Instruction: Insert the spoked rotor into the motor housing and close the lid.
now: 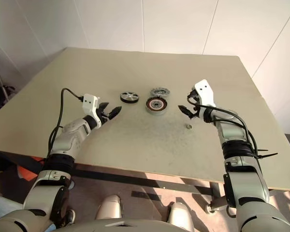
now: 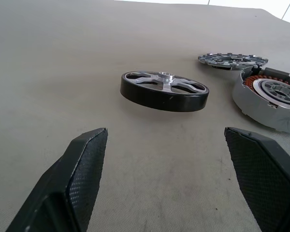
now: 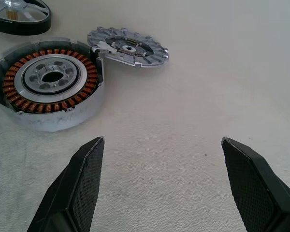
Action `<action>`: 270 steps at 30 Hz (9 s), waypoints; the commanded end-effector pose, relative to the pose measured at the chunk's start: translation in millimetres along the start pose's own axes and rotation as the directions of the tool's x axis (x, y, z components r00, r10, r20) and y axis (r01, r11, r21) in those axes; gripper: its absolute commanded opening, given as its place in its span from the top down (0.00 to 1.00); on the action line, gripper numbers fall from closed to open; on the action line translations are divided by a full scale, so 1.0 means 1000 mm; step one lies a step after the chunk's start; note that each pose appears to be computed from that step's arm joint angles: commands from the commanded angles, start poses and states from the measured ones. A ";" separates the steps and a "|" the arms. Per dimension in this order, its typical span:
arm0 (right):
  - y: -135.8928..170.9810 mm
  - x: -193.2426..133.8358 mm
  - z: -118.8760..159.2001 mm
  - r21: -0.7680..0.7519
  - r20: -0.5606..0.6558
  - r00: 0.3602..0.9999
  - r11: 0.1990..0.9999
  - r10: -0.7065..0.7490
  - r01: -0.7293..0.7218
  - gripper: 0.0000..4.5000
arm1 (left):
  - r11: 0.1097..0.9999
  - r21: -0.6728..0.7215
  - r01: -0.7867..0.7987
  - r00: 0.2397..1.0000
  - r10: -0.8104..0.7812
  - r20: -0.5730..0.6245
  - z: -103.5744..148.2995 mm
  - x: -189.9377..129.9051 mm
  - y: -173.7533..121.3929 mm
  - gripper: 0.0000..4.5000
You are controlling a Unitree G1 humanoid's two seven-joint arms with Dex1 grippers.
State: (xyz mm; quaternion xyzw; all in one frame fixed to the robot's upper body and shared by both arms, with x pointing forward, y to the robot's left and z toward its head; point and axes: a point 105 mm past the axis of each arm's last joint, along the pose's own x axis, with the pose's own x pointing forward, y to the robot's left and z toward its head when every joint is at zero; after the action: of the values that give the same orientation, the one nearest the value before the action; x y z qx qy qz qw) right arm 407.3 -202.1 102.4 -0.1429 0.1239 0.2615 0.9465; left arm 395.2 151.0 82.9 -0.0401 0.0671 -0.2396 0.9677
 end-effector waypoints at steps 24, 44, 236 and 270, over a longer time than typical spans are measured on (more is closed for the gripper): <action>0.055 0.048 0.054 -0.540 -0.141 0.937 0.768 0.320 -0.344 0.03 | 1.000 0.018 -0.006 0.998 0.005 0.058 0.010 0.000 -0.008 0.09; 0.078 0.062 0.050 -0.457 -0.163 0.907 0.785 0.387 -0.417 0.03 | 1.000 0.004 -0.020 0.999 0.020 0.049 0.003 -0.003 -0.013 0.09; 0.110 -0.042 0.066 -0.104 -0.012 0.905 0.899 0.426 -0.425 0.17 | 1.000 -0.002 0.016 0.999 -0.016 -0.044 -0.022 -0.001 -0.029 0.09; 0.012 -0.057 -0.077 0.084 -0.348 0.935 0.995 0.074 -0.047 0.81 | 0.996 0.024 0.083 0.993 -0.081 -0.084 -0.024 0.007 -0.039 0.09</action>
State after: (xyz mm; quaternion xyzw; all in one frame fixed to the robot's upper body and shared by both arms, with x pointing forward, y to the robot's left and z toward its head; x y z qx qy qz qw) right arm 342.7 -227.6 52.8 -0.1381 0.2802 0.2857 0.9060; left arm 375.3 112.8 50.6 -0.0263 0.1205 -0.2780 0.9526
